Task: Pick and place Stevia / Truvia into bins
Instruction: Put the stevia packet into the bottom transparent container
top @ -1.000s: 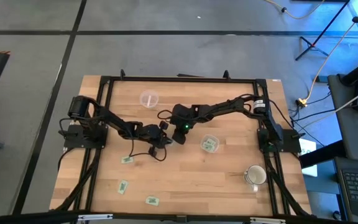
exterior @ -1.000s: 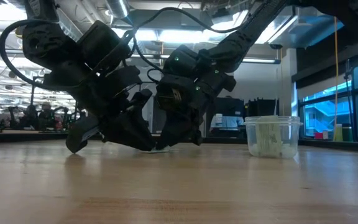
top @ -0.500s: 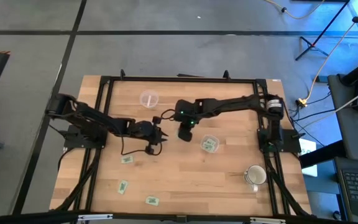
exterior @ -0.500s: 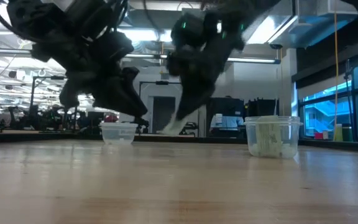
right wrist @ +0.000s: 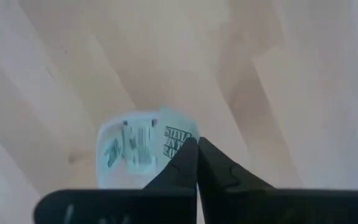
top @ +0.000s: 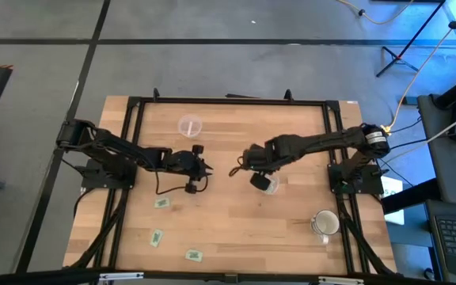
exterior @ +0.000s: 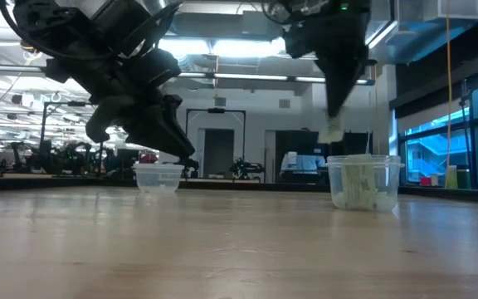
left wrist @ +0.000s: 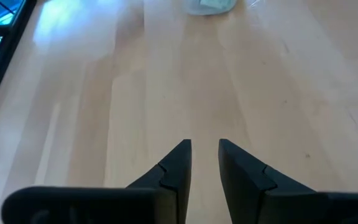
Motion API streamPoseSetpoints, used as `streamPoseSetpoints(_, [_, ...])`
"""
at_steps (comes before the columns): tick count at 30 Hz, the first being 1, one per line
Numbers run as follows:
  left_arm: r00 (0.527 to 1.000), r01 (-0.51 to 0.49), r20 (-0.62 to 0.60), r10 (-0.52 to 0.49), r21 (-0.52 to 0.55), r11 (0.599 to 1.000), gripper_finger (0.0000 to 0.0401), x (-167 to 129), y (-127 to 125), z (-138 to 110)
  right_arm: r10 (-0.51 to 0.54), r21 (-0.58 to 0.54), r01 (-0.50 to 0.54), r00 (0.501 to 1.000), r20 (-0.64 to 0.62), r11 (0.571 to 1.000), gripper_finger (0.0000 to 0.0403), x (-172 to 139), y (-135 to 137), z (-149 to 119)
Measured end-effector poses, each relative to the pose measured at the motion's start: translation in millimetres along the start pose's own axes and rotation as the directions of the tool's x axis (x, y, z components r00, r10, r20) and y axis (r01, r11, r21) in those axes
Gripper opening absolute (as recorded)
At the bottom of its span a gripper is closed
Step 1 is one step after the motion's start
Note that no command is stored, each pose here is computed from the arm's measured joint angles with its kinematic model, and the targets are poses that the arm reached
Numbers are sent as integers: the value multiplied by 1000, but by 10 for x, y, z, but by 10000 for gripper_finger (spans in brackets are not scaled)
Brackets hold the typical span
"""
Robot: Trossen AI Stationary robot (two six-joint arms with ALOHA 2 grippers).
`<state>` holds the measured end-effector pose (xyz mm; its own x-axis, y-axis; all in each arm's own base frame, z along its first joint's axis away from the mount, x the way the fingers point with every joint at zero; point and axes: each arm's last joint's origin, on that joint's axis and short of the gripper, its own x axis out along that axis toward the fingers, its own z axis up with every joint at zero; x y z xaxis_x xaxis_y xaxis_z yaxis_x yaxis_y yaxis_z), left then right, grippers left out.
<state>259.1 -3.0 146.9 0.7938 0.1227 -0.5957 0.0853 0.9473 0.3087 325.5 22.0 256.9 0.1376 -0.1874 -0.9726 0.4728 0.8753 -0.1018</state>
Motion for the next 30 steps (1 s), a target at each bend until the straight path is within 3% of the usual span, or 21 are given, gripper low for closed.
streamPoseSetpoints(8, [1000, -13, -3, 13, -4, 1000, 73, 4, 41, -8, -20, 40, 23, 996, -86, 999, 1, 215, 73, -214])
streamPoseSetpoints(20, [1000, -13, -3, 13, -3, 1000, 73, 4, 44, -6, 124, 56, -118, 985, -122, 991, 1, 548, 128, -334])
streamPoseSetpoints(30, [996, -78, -34, 79, 15, 997, 73, 2, 61, -21, 135, 23, -134, 985, -107, 991, 26, 588, 134, -339])
